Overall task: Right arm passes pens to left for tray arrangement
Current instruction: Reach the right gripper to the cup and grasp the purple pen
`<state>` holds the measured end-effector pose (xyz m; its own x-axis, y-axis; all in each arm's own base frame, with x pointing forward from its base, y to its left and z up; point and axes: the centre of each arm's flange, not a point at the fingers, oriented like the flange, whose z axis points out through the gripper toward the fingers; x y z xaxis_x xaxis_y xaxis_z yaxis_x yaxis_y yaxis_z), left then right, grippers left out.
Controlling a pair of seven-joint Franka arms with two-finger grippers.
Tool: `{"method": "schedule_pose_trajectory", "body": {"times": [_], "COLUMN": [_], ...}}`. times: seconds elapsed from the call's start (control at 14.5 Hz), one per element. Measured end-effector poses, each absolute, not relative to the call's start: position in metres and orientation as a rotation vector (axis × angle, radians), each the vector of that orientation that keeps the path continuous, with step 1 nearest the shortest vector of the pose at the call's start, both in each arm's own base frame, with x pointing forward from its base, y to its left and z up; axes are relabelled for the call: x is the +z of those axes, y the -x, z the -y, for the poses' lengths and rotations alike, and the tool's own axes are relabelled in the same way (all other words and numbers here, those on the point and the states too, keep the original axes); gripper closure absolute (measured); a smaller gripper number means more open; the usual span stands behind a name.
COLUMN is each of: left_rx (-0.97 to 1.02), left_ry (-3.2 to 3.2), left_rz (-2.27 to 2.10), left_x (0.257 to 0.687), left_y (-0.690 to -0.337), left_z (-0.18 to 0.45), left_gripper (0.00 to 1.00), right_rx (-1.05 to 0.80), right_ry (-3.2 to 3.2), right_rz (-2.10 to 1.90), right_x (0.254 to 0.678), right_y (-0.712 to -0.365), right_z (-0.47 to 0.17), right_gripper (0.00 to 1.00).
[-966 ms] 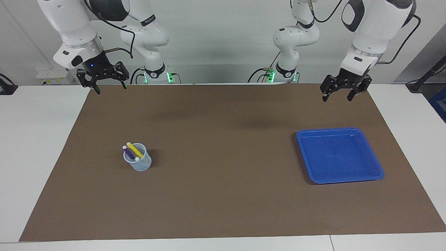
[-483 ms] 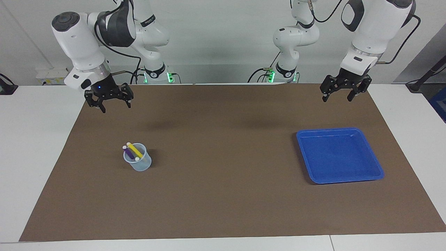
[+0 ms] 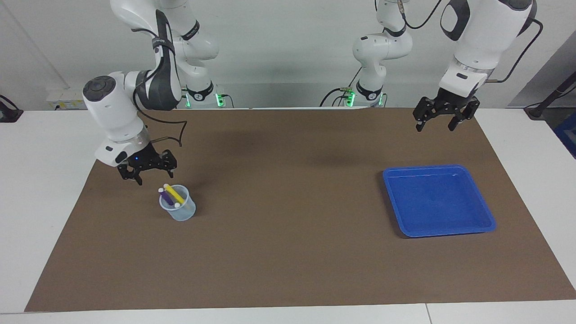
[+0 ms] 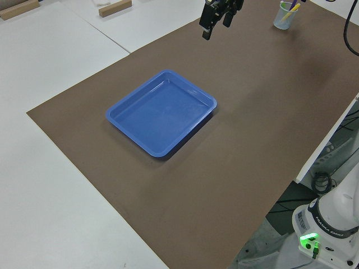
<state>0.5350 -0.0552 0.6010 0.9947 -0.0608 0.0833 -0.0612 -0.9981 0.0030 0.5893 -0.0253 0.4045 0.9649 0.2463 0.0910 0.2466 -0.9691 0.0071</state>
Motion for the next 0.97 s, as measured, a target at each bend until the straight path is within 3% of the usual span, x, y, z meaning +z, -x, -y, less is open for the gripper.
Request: {"method": "schedule_pose_trajectory", "body": {"times": [0.14,0.48,0.62,0.76,0.9,0.97], "left_rx": [0.130,0.129,0.129,0.129,0.129,0.129], "left_ry": [-3.132,-3.132,-3.132,-3.132,-3.132,-3.132], "left_rz": [0.096,0.096,0.097,0.097,0.097,0.097], "left_x": [0.6010,0.6006,0.6005,0.6005,0.6005,0.6005], "left_y": [-0.5350,-0.5349,-0.5349,-0.5349,-0.5349,-0.5349], "left_z": [0.0553,0.0553,0.0553,0.0553,0.0553,0.0552], "left_gripper": [0.00,0.00,0.00,0.00,0.00,0.00], "right_rx": [-0.151,-0.175,-0.181,-0.189,-0.192,-0.192], "right_ry": [3.110,3.110,3.110,3.109,3.109,3.109], "right_rz": [0.390,0.399,0.401,0.404,0.404,0.405], "right_x": [0.3987,0.4004,0.4020,0.4043,0.4053,0.4053], "right_y": [-0.5955,-0.5988,-0.5997,-0.6009,-0.6014,-0.6014], "right_z": [0.0256,0.0225,0.0219,0.0209,0.0206,0.0204], "right_gripper": [0.01,0.15,0.30,0.35,0.52,0.52]}}
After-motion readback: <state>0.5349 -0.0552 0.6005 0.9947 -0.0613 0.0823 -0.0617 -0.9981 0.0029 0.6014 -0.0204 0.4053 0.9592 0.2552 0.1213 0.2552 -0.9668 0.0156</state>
